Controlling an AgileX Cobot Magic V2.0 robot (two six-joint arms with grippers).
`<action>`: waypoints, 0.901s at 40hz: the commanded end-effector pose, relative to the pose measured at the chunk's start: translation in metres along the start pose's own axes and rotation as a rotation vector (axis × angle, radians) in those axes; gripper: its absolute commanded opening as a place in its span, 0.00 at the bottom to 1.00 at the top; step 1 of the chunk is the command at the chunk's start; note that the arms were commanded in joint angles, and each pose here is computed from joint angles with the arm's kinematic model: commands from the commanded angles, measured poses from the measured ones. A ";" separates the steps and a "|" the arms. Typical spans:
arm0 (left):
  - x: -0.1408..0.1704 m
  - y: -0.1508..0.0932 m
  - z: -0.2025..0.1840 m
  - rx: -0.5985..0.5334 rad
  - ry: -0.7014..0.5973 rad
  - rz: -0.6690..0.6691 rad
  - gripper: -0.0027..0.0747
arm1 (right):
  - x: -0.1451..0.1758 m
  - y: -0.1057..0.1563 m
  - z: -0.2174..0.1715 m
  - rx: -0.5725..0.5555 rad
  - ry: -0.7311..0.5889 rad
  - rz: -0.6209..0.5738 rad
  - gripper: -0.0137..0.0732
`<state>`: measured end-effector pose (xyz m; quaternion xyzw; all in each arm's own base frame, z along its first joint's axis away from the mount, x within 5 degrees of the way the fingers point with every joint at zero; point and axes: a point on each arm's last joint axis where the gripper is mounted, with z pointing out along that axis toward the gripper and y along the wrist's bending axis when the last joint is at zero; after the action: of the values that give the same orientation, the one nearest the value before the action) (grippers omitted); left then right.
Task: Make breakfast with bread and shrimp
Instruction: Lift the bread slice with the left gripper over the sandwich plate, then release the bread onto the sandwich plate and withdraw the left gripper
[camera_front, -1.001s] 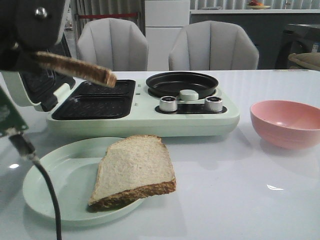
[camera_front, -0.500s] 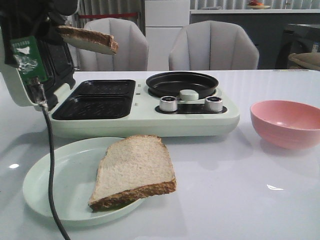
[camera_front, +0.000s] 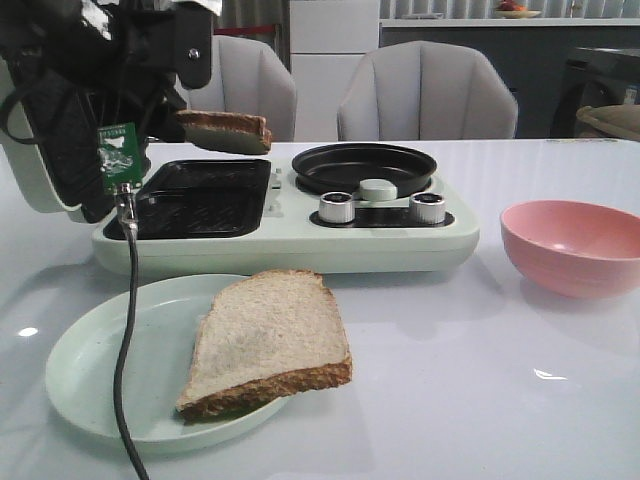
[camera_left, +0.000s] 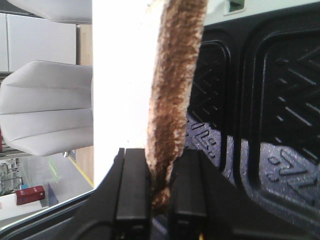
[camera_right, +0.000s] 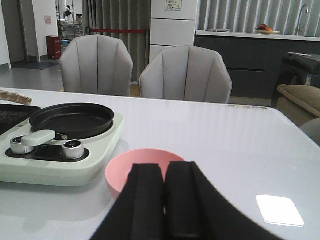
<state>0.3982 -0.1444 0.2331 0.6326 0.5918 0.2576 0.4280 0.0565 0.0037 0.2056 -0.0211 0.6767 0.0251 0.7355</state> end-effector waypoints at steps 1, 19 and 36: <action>-0.004 0.021 -0.002 -0.061 -0.025 -0.020 0.18 | -0.010 0.000 -0.002 -0.002 -0.103 -0.018 0.32; 0.009 0.011 0.029 -0.027 0.043 -0.106 0.18 | -0.010 0.000 -0.002 -0.002 -0.103 -0.018 0.32; 0.009 0.010 0.028 -0.017 0.044 -0.226 0.76 | -0.010 0.000 -0.002 -0.002 -0.103 -0.018 0.32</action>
<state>0.4284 -0.1434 0.1902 0.5842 0.6662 0.2233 0.4062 0.0565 0.0037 0.2056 -0.0211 0.6767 0.0251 0.7355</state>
